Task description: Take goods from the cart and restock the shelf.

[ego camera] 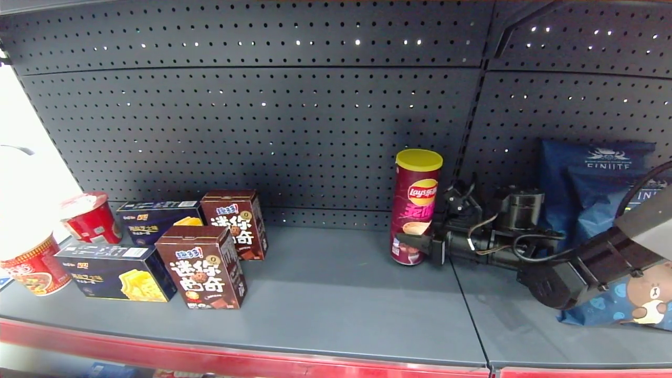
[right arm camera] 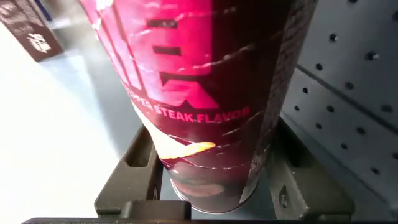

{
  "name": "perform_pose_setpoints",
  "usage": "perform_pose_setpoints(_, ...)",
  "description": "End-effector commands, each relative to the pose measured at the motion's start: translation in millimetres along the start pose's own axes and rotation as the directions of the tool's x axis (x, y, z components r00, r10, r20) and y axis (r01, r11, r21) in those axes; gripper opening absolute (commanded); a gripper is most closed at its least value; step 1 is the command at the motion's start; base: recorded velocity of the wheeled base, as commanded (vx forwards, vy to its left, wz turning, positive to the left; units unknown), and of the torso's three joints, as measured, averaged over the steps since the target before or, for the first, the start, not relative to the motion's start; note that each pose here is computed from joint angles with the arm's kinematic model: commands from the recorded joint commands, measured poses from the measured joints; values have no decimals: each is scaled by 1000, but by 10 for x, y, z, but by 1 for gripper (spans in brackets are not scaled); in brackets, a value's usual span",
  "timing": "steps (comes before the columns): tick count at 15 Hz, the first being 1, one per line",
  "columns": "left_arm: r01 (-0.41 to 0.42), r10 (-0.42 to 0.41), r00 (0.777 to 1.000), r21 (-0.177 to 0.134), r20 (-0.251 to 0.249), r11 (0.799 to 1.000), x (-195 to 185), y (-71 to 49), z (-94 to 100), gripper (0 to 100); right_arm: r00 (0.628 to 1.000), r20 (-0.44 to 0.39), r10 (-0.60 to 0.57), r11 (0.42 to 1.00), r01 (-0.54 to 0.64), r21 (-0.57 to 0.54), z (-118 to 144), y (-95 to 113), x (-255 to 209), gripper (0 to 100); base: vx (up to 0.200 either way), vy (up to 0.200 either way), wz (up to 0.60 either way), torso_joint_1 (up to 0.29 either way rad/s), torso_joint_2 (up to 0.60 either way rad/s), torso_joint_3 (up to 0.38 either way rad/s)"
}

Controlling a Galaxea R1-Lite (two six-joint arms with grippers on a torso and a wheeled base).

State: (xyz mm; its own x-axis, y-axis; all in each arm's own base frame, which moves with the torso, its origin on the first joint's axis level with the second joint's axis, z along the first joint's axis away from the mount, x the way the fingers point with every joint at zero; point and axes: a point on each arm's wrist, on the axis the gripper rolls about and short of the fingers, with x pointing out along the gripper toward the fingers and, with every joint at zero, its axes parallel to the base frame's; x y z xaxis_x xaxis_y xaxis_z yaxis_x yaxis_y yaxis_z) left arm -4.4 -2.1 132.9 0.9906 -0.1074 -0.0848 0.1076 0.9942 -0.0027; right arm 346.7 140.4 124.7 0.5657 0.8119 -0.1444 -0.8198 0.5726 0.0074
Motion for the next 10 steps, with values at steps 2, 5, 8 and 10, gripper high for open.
perform_pose_setpoints(2,3,-3,1000,0,6,1000,-12,-2,-17,0,999,36,-7,1000,8,-21,105,324,-464,0,0,0,0,0,0,0)
perform_pose_setpoints(5,7,-7,1000,0,4,1000,-10,-2,-17,0,999,45,11,999,-10,-31,0,509,-622,0,0,0,0,0,0,0)
perform_pose_setpoints(8,3,-3,1000,-2,4,1000,-11,-1,-21,0,999,19,32,999,-32,-14,-204,669,-737,0,0,0,0,0,0,0)
perform_pose_setpoints(10,0,0,1000,-8,2,1000,-10,-1,-26,0,999,5,35,999,-35,-5,-307,719,-794,0,0,0,0,0,0,0)
